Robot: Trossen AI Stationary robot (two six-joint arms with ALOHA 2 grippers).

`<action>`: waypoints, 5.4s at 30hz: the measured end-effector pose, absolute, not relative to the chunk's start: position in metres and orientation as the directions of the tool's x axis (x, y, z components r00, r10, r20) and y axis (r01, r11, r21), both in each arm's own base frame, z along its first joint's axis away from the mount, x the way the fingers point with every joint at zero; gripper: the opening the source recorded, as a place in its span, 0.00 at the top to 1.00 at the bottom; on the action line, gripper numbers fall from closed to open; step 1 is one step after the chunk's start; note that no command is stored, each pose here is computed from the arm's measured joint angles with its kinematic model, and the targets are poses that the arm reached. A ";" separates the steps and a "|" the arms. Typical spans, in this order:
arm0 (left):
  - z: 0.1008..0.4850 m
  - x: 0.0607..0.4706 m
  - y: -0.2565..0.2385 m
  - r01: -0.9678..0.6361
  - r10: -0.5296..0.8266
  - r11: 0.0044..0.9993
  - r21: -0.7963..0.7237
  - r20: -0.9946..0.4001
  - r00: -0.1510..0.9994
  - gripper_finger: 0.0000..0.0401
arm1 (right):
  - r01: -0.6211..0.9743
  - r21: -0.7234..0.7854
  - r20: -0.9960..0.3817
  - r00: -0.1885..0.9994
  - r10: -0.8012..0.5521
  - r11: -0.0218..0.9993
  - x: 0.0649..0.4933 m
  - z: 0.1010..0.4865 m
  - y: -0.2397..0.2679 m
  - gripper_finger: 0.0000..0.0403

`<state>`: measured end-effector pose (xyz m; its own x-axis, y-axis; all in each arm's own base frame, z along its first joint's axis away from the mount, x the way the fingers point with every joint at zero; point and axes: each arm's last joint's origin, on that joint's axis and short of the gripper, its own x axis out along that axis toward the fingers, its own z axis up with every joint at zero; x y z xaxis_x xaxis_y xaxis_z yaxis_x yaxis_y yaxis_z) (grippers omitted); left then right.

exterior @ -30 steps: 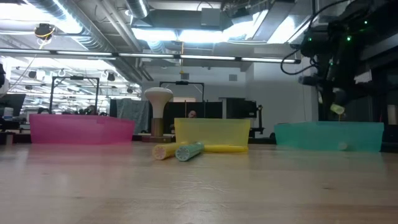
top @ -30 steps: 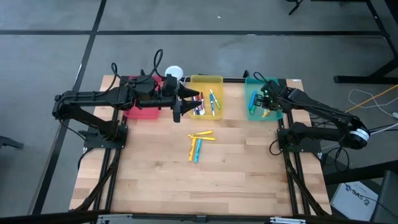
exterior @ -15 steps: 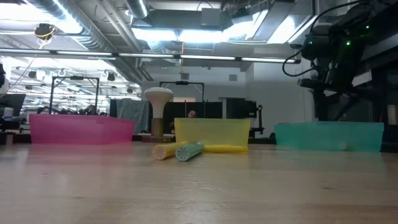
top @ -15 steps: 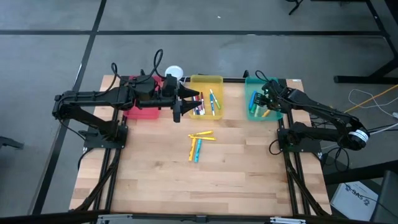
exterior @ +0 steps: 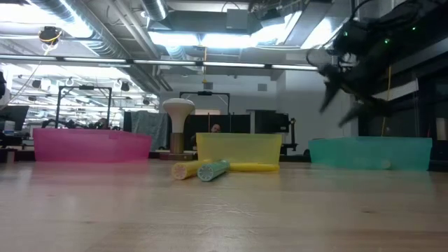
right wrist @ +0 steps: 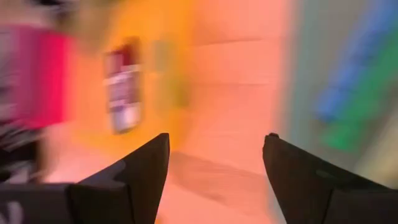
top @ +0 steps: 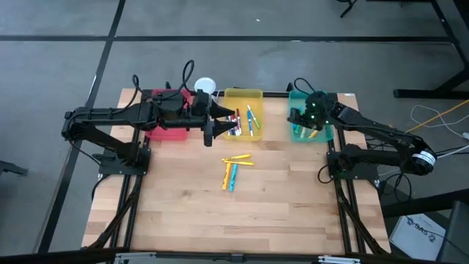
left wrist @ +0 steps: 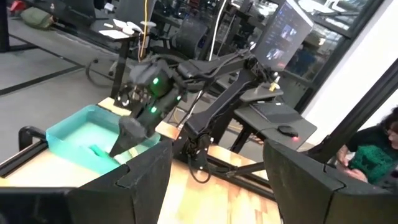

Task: Pick & Place Markers
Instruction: Put the yellow highlighter into the blue bin

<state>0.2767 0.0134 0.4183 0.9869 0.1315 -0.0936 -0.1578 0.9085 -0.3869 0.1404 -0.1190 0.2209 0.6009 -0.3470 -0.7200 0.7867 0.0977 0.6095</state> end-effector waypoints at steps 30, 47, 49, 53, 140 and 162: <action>0.300 0.341 -0.019 -0.576 0.058 0.566 -0.590 -0.669 0.741 0.39 | 0.024 0.821 0.063 0.989 -0.133 0.571 0.154 0.315 -0.067 0.43; 0.200 0.369 -0.026 -0.865 -0.056 0.307 -0.398 -0.915 0.401 0.39 | 0.179 0.838 -0.129 0.983 -0.131 0.516 0.152 0.296 -0.067 0.43; 0.191 0.371 -0.029 -0.875 -0.059 0.306 -0.375 -0.925 0.376 0.39 | 0.189 0.838 -0.141 0.981 -0.130 0.513 0.152 0.295 -0.066 0.43; 0.182 0.372 -0.033 -0.894 -0.073 0.285 -0.347 -0.937 0.341 0.39 | 0.190 0.837 -0.143 0.981 -0.130 0.514 0.152 0.294 -0.066 0.43; 0.286 0.355 -0.014 -0.612 0.152 0.633 -0.474 -0.699 0.698 0.87 | 0.019 0.753 0.058 0.994 -0.095 0.658 0.153 0.315 -0.065 0.43; 0.373 0.363 0.027 -0.088 0.089 0.836 -0.541 -0.024 0.996 0.87 | -0.088 0.585 0.195 0.980 -0.035 0.806 0.170 0.326 -0.041 0.43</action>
<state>0.3625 0.0273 0.3728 0.9957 0.0889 -0.0244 -0.0880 0.8364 -0.5411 0.1701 -0.0415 0.3257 0.9802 -0.0346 0.1948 -0.0879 0.8060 0.5853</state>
